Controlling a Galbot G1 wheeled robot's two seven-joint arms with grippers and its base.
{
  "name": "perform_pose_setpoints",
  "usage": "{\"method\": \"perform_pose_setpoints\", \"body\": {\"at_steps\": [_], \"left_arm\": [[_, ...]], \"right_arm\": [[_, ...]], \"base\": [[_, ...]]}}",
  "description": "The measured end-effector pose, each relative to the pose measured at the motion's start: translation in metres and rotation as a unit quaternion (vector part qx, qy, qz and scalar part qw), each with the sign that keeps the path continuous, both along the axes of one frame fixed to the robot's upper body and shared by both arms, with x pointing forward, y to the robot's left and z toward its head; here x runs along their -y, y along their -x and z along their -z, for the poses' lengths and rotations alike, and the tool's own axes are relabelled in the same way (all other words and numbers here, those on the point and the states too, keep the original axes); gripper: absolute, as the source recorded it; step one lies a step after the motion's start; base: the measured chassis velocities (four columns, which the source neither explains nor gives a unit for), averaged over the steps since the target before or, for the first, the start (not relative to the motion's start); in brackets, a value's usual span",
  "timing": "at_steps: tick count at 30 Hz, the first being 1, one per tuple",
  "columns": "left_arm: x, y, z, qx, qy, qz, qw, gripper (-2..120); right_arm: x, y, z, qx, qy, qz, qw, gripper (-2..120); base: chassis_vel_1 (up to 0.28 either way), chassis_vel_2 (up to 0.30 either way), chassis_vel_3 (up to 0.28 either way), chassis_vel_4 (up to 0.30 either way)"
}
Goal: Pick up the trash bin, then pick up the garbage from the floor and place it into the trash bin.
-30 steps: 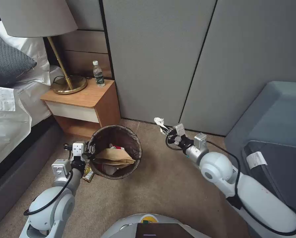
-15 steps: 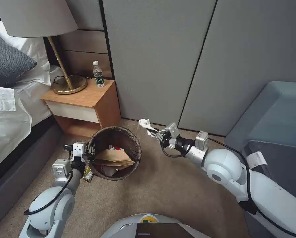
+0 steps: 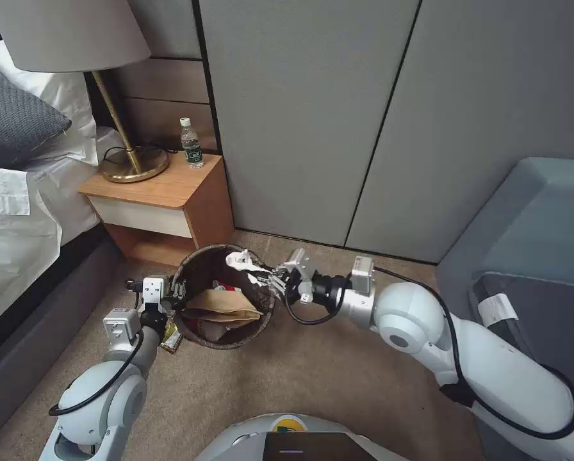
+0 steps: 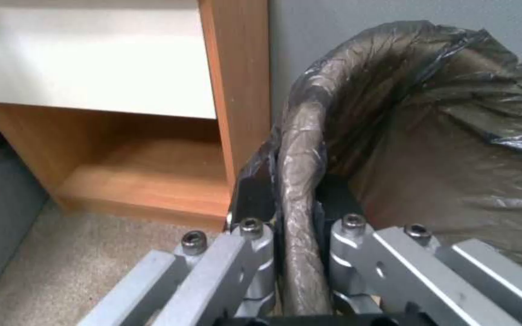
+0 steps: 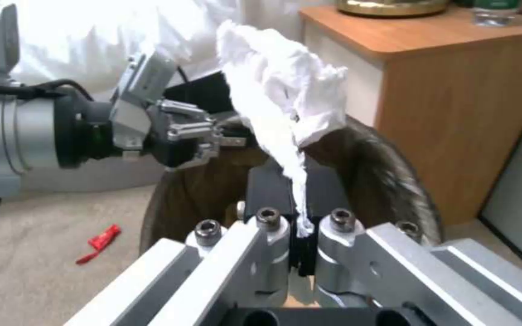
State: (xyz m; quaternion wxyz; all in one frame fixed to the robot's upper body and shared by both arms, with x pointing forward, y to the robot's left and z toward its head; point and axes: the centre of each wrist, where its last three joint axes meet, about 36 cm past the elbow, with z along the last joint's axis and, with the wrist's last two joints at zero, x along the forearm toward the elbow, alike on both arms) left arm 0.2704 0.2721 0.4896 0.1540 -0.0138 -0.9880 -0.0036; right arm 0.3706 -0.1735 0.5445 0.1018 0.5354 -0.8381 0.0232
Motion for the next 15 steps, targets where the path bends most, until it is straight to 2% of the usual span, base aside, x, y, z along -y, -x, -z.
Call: {"method": "perform_pose_setpoints", "body": {"at_steps": [8, 15], "left_arm": [[0.001, 0.001, -0.001, 0.002, 0.000, -0.001, 1.0000, 5], [0.002, 0.001, -0.002, 0.004, -0.001, 0.000, 1.0000, 5]], "right_arm": [[-0.026, -0.011, 0.008, 0.003, 0.007, -0.016, 1.000, 0], [-0.032, -0.014, 0.016, 0.001, 0.019, -0.007, 1.000, 0]], "base": [[0.000, 0.000, 0.000, 0.000], [0.000, 0.000, 0.000, 0.000]]}}
